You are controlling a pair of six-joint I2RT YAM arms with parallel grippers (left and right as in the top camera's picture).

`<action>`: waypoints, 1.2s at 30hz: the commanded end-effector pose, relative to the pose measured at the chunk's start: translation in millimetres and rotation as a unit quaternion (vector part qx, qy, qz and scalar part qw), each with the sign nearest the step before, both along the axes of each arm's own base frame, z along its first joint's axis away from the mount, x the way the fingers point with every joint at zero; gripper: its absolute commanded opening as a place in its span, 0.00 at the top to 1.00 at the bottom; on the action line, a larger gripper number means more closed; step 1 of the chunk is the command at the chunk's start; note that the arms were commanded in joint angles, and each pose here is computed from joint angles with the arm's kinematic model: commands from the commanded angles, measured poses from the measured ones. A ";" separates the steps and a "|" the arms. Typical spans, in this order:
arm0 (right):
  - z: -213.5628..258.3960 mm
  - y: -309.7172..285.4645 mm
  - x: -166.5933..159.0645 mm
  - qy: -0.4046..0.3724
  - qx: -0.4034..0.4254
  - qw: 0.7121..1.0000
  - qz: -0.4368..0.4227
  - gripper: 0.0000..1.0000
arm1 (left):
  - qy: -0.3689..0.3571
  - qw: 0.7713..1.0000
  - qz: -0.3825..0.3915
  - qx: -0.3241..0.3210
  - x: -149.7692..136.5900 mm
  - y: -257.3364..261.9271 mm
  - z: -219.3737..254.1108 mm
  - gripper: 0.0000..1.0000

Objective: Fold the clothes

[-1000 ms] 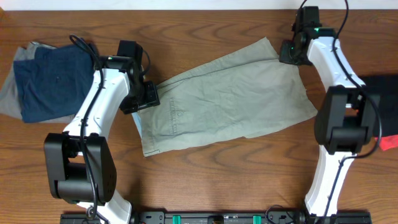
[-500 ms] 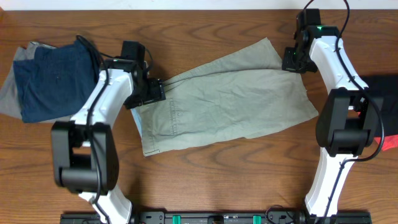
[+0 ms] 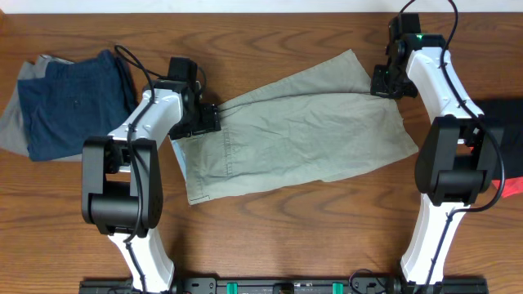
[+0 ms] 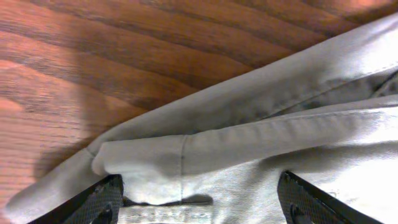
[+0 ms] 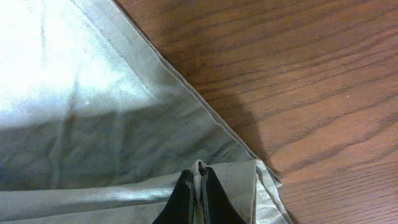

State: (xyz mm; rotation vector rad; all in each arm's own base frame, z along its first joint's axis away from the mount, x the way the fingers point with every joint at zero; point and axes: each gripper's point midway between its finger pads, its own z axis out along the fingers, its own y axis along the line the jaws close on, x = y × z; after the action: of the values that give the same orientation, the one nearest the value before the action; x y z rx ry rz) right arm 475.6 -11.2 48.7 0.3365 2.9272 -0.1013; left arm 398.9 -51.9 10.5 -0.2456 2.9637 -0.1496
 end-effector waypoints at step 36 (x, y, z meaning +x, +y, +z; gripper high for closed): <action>2.5 -0.3 -7.4 0.012 -0.013 1.000 0.002 0.99 | -0.039 0.999 -0.004 0.030 10.8 12.0 20.3 0.48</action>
State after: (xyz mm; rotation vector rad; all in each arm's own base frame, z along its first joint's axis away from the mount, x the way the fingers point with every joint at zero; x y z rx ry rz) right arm 468.5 -13.0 47.7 0.3388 2.9540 -0.1221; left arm 400.3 -52.7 14.5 -0.2131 2.9408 -0.1622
